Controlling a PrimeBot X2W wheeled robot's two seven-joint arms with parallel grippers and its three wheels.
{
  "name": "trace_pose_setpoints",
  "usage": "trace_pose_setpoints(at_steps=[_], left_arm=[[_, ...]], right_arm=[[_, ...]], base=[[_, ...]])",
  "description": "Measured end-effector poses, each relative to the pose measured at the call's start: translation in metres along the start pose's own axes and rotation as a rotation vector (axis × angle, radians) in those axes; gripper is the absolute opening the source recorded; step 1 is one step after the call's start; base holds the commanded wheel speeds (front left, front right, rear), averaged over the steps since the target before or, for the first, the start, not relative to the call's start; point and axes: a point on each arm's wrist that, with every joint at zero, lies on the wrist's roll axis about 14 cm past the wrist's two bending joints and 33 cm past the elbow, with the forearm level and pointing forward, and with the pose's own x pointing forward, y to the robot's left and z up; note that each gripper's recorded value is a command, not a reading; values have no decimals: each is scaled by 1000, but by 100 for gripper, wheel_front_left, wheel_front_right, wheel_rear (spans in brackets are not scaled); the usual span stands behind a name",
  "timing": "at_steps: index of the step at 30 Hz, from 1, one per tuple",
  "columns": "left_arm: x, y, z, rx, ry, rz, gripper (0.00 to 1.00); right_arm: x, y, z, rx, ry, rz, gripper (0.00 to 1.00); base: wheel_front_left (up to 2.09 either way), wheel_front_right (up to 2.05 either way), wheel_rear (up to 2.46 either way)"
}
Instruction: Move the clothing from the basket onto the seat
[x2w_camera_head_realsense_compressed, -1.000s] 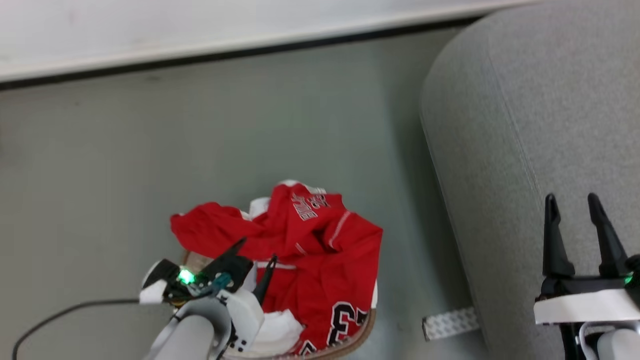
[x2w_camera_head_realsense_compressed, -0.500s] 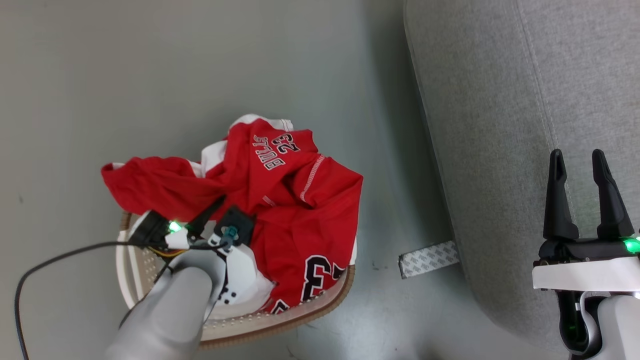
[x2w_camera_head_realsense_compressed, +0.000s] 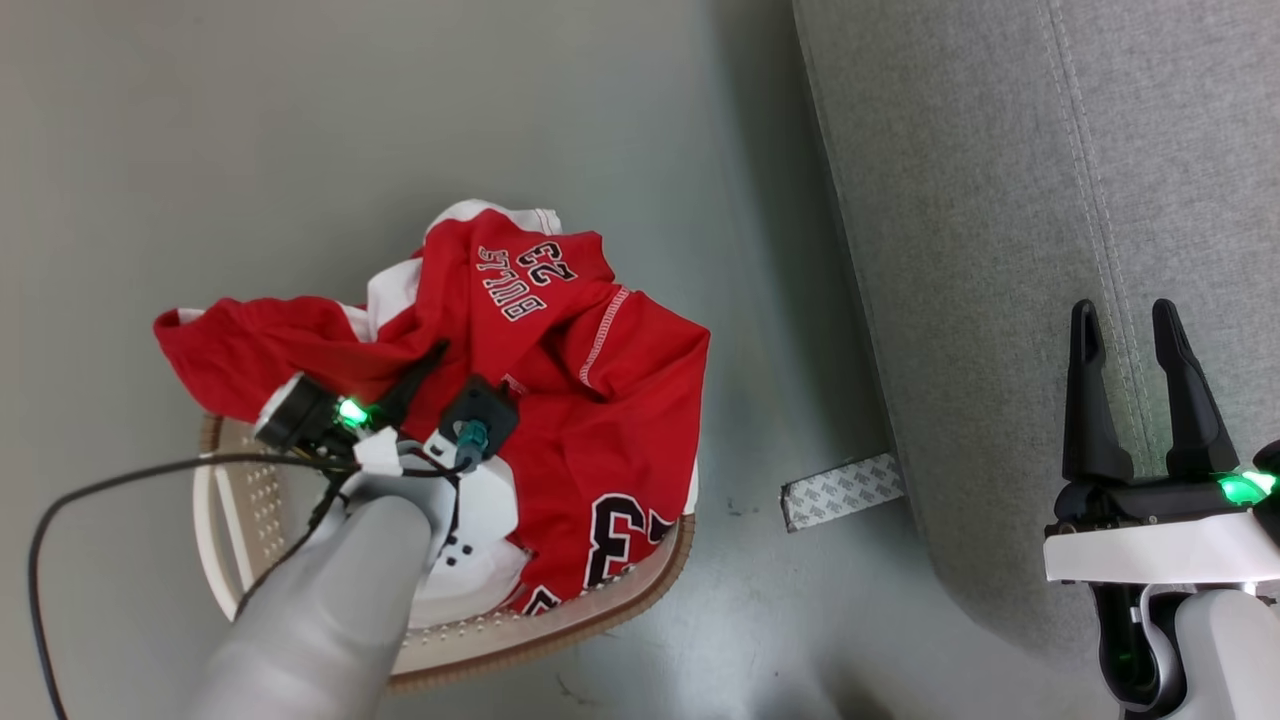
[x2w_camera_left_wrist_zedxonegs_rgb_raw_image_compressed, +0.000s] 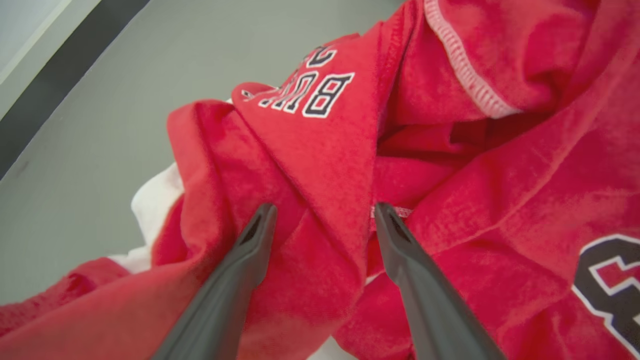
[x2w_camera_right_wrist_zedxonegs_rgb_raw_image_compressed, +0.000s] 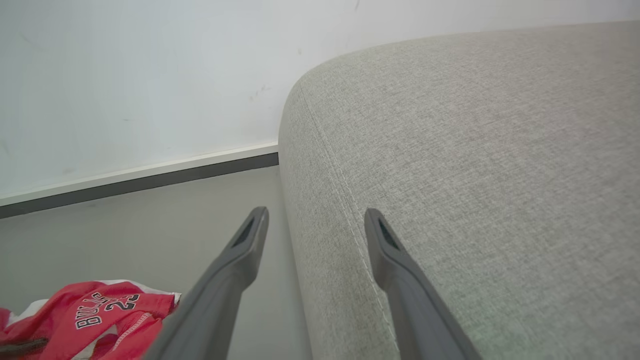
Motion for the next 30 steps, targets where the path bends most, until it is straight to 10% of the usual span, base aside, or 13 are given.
trace_pose_setpoints(at_steps=[4, 5, 7, 30], left_arm=[[5, 2, -7, 19, 9, -5, 100], [7, 2, -8, 20, 12, -6, 52], [9, 2, -10, 21, 12, -5, 0], [-119, 71, 117, -393, -347, 337, 0]], right_arm=[[0, -3, -6, -1, 15, -8, 100], [0, -4, -7, -2, 19, -11, 100], [0, -6, -9, -5, 24, -16, 100], [-55, -1, 44, 3, -98, 0, 100]], base=[[0, 0, 0], [0, 0, 0], [0, 0, 0], [0, 0, 0]])
